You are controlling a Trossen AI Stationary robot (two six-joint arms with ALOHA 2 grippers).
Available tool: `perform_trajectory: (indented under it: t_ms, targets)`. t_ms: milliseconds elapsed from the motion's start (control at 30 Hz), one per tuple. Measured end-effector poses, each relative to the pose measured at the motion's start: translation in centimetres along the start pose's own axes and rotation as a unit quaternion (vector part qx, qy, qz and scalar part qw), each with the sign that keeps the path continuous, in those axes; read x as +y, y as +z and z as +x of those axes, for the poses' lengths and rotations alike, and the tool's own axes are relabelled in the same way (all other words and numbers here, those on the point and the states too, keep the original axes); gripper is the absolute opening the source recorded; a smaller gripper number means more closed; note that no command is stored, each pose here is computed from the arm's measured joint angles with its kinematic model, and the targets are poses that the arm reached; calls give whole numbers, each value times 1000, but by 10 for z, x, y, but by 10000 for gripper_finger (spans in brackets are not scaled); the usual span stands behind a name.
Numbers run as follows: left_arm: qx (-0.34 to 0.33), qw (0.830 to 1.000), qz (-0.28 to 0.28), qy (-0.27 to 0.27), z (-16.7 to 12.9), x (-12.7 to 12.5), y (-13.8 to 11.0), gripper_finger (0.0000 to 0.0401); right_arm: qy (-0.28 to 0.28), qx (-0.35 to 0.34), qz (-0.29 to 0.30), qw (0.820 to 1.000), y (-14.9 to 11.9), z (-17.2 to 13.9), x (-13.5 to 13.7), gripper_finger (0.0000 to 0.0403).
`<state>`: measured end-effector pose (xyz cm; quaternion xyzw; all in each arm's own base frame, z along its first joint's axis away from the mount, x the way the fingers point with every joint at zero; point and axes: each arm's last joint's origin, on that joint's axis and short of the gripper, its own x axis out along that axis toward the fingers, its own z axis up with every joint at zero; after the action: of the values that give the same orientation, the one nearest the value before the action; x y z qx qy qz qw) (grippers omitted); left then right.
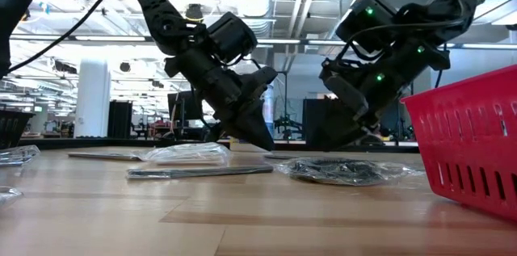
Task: Pick & Place Travel size toiletries
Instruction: Put the black comb into the red bin
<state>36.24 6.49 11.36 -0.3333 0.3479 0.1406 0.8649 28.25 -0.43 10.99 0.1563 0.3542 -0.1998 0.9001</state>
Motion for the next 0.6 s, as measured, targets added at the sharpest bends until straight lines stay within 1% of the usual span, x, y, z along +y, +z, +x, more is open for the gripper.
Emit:
perform_trajectory:
  t_ms: [400,600]
  targets:
    - [14,1000,-12,9,7,6,-4,0,-1,3,1,1000,-1,0,-1,260]
    - [15,1000,-12,9,7,6,-5,0,31,17,13,999,-1,0,1,260]
